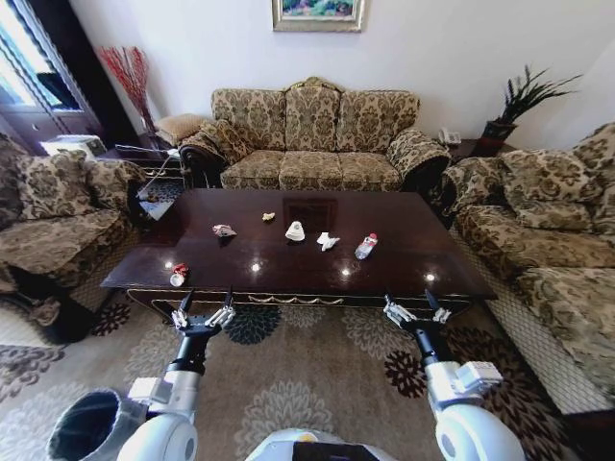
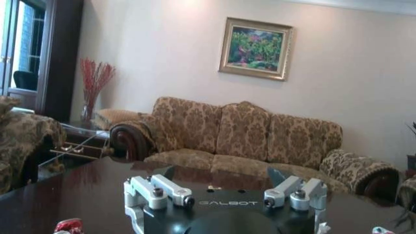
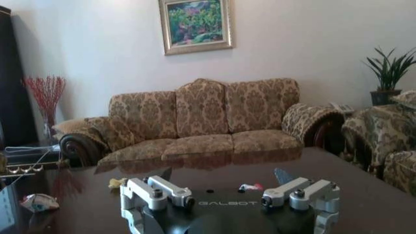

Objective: Move to the front of the table and place the trash on the table into the trash bin.

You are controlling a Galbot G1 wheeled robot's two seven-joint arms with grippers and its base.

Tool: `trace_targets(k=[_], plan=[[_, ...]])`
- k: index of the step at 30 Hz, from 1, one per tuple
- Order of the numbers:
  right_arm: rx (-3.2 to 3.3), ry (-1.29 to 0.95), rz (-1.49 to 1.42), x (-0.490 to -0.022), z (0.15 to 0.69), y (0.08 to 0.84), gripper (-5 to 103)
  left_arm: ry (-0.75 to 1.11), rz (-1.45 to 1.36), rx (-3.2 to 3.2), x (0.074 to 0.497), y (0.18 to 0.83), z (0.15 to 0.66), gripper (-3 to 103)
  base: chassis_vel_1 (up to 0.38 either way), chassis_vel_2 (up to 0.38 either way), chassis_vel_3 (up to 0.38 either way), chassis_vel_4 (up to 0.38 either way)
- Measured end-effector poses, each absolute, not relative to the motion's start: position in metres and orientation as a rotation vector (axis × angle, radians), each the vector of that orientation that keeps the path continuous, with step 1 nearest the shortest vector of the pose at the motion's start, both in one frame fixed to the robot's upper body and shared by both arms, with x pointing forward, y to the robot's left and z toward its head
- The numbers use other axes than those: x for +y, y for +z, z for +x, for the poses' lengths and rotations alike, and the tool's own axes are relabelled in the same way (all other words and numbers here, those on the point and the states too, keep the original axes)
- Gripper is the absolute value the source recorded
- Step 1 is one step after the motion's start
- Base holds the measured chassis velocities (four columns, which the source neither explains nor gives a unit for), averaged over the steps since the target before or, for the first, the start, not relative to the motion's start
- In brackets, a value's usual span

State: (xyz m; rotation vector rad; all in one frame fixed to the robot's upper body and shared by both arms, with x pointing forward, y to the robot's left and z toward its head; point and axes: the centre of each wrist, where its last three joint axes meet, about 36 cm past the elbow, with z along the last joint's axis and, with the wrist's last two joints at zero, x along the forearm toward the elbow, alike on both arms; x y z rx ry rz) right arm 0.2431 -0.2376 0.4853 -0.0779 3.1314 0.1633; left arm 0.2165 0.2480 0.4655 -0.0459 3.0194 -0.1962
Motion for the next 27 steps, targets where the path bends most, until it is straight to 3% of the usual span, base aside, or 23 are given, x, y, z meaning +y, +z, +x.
trace_targets(k=[27], plan=[[3.093,0.190,-0.138,-0.241,0.253,0.468,100,-0.143,-0.043,3.080,0.245,0.467,0.208,99,0.000,0.000,0.000,0.000]])
